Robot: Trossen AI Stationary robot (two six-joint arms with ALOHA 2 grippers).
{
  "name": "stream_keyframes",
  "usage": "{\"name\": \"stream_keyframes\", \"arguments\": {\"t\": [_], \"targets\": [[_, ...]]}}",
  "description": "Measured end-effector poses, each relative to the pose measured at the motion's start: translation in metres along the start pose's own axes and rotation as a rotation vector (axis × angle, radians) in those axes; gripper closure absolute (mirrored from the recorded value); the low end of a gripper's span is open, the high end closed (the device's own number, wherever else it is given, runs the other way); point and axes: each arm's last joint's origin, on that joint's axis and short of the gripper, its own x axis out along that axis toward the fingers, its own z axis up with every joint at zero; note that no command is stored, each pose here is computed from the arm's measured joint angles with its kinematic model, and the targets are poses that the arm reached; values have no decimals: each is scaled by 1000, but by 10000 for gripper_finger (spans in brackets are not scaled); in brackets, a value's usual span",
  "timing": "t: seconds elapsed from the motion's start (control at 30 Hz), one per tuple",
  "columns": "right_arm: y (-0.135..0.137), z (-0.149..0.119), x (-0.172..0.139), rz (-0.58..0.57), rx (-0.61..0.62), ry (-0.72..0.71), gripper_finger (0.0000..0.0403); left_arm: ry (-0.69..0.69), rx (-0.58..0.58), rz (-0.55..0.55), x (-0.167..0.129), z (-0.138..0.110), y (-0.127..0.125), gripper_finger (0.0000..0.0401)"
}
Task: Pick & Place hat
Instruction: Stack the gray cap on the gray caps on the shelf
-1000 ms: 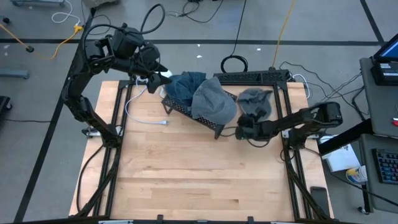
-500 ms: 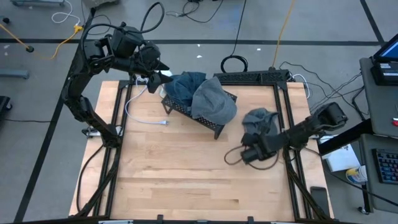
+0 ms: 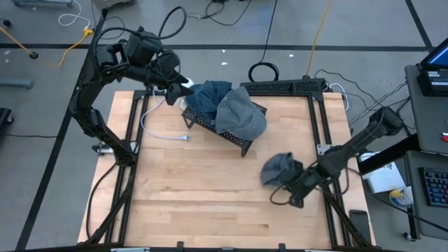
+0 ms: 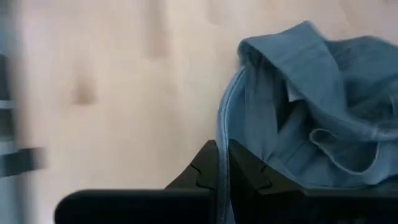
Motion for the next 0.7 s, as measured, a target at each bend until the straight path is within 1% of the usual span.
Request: {"name": "stream_keyframes", "arguments": {"t": [0.07,0.27,0.4,0.53,0.7], "targets": [[4,1,-10,86,-10,-41,397,13,-24,-24,0,-1,-1,125],[12,2,-36,276,-37,-159,397,58,-67,-118,1,-5,-9,123],[16,4,-51,414,-63,-226,396,101,-80,-147,2,-9,-17,119],[19,9,-65,522,-61,-313,394,159,-84,-163,2,-15,-24,123],[23,15,-81,631,-66,-439,395,209,-81,-189,3,-21,-36,133]]}}
